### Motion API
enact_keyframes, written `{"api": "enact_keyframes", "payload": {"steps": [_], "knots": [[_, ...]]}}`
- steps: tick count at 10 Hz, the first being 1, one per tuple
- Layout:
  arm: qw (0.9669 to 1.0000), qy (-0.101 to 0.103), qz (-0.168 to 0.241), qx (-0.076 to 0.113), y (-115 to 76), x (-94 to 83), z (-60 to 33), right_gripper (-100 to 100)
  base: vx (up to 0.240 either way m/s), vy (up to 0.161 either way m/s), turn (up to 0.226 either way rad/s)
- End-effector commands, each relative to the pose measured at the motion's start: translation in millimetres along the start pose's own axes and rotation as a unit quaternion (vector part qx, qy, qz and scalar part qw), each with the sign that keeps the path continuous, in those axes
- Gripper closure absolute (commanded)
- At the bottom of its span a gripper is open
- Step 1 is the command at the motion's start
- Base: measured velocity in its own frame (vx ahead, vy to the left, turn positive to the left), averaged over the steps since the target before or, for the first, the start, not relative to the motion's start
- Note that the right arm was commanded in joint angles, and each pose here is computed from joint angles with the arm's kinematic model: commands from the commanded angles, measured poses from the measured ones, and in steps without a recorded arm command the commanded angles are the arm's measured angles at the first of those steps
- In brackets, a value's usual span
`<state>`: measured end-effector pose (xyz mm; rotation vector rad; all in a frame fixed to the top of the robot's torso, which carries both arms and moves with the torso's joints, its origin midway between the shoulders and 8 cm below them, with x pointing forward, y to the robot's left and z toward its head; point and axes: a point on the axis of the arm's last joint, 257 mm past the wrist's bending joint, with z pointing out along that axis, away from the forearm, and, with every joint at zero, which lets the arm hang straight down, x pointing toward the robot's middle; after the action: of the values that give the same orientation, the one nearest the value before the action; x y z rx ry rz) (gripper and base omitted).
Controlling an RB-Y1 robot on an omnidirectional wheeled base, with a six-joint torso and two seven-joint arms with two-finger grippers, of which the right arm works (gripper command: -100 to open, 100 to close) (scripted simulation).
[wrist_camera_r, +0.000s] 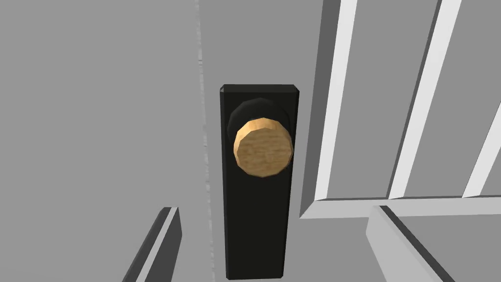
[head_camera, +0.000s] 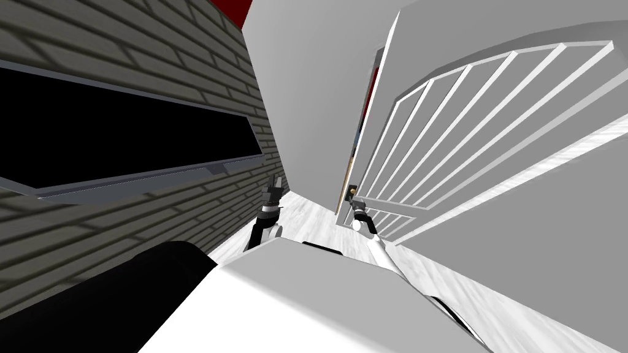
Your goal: Pull the door open
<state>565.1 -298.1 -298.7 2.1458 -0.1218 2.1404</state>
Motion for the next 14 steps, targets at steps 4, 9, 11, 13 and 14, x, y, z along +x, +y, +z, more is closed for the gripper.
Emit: {"api": "enact_keyframes", "payload": {"steps": [4, 9, 11, 13, 14], "knots": [[0.9993, 0.001, 0.002, -0.037, 70.9, -1.3, -2.5, -100, 0.181, 0.030, 0.177], [0.9988, 0.003, 0.003, -0.049, 94.2, -1.3, -5.0, 100, 0.069, 0.005, 0.061], [0.9988, 0.003, 0.003, -0.049, 94.2, -1.3, -5.0, 100, -0.016, -0.003, 0.011], [0.9988, 0.003, 0.003, -0.049, 94.2, -1.3, -5.0, 100, 0.000, 0.000, 0.000], [0.9991, 0.002, 0.002, -0.042, 94.4, -1.7, -6.6, 100, -0.118, -0.044, 0.148]]}}
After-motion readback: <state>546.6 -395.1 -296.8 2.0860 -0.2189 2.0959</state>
